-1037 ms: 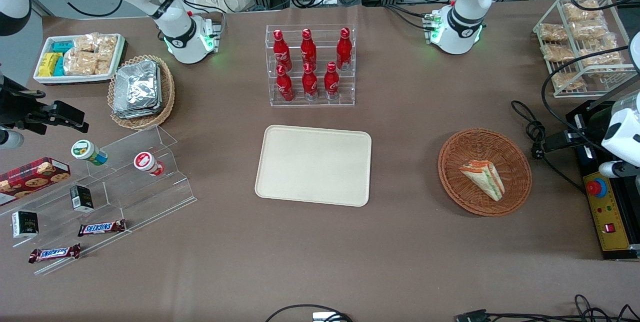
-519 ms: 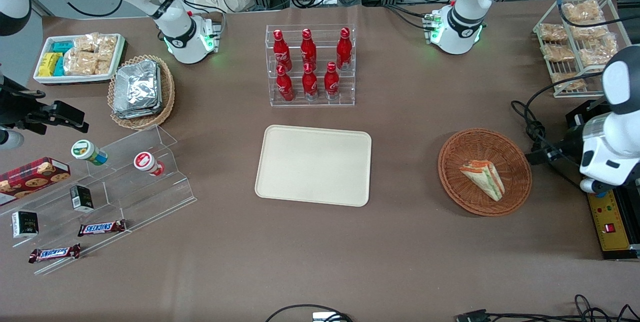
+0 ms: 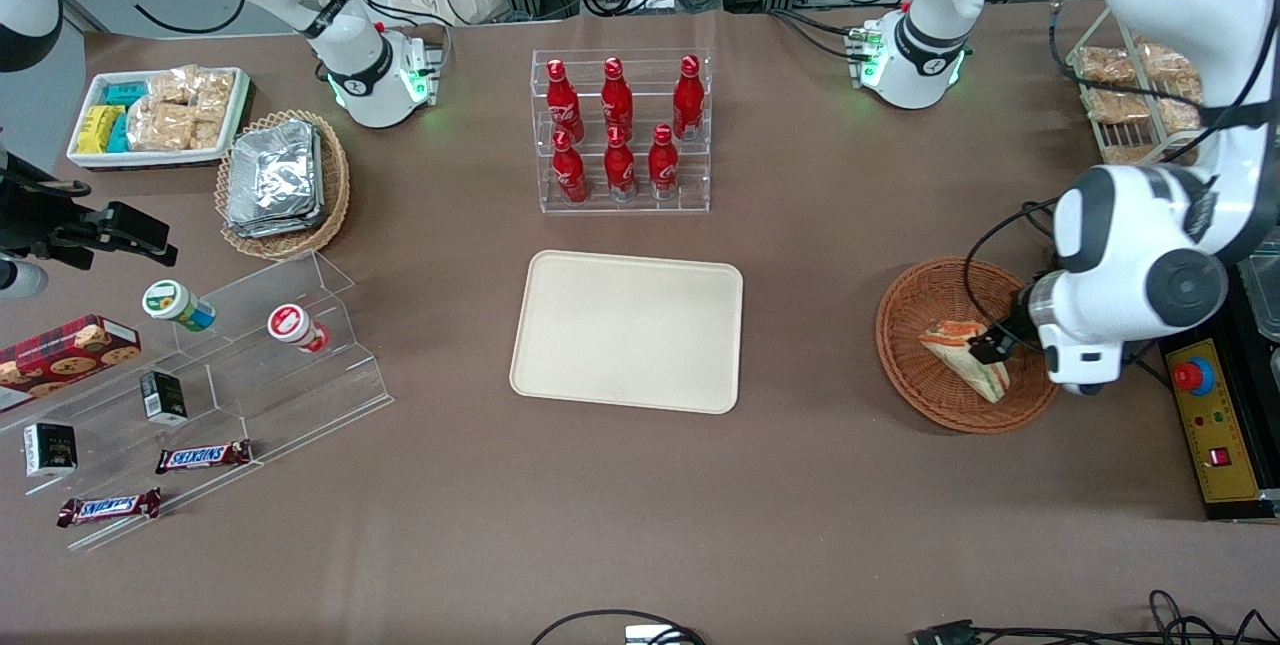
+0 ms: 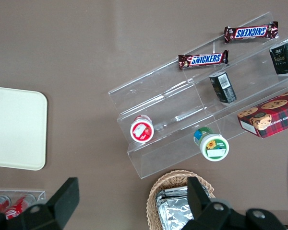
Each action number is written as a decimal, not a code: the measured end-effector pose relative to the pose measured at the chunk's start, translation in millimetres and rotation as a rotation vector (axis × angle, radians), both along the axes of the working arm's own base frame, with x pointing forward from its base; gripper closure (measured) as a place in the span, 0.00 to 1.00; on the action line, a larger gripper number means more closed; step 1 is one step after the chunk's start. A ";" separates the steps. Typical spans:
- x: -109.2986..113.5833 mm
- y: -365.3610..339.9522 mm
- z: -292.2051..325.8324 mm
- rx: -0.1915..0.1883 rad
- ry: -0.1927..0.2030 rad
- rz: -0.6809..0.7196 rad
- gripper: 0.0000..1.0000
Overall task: Place sandwich from basket to tray
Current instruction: 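Close the left gripper on the wrapped sandwich and lift it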
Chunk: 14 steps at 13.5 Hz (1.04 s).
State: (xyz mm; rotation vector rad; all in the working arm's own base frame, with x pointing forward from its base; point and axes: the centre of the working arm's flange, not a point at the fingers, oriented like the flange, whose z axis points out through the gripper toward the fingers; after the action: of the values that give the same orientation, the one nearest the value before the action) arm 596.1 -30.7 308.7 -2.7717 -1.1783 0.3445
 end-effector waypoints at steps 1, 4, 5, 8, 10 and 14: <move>0.3 0.3 -8.8 0.000 0.009 0.002 0.00; -2.6 7.0 -26.1 0.031 0.031 -0.016 0.00; -5.4 8.4 -33.1 0.041 0.027 -0.024 0.00; -14.5 10.3 -60.4 0.035 -0.019 -0.023 0.00; -11.8 10.1 -66.4 0.032 -0.043 -0.017 0.00; 15.9 9.0 -52.4 0.026 -0.116 -0.003 0.07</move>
State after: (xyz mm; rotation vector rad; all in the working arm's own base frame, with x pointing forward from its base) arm 612.0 -21.7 256.3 -2.8042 -1.1939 0.1680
